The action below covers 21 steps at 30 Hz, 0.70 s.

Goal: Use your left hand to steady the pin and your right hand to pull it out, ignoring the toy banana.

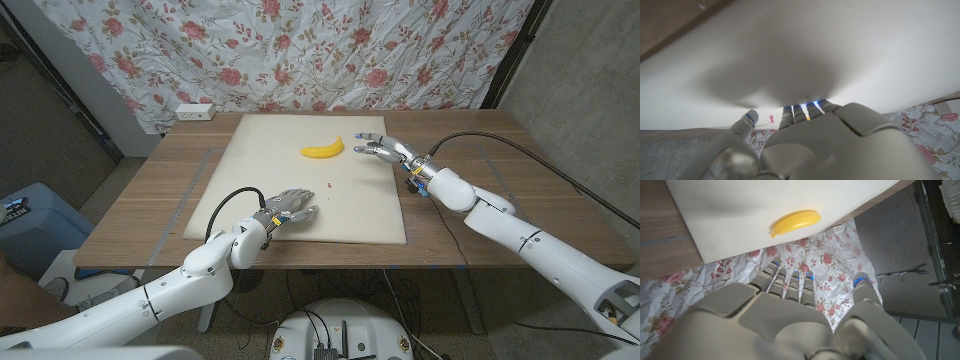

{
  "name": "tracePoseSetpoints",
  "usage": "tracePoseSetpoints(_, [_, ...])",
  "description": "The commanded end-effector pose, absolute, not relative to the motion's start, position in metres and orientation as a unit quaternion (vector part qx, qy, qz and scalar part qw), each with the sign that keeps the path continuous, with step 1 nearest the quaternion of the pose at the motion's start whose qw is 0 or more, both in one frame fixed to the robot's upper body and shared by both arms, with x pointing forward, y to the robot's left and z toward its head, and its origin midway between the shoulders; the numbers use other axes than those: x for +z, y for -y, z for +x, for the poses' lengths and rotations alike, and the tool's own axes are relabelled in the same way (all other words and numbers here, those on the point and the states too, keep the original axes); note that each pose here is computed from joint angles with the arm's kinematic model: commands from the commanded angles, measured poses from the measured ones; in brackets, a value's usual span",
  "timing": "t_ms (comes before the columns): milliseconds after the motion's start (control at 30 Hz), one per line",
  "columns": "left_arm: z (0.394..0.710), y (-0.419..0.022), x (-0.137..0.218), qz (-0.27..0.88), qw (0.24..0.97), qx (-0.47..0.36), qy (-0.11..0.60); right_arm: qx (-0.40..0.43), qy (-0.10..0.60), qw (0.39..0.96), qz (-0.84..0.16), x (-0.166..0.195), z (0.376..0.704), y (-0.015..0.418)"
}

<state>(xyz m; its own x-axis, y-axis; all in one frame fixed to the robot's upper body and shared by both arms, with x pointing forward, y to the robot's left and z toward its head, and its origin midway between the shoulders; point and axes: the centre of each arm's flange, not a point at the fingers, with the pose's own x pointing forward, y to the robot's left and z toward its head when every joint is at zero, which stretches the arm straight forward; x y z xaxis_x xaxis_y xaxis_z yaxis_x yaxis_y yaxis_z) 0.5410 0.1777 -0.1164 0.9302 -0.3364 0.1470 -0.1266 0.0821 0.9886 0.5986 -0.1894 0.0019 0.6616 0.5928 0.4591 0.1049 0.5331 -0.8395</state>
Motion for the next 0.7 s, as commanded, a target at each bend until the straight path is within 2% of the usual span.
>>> tracePoseSetpoints(33, [0.542, -0.177, -0.116, 0.677, 0.711, -0.079, 0.174, 0.159, 0.368, 0.748, -0.53, 0.011, 0.591, 0.171])
tracePoseSetpoints(700, [0.545, -0.176, -0.118, 0.679, 0.709, -0.084, 0.172, 0.194, 0.353, 0.69, -0.601, 0.016, 0.591, 0.143])
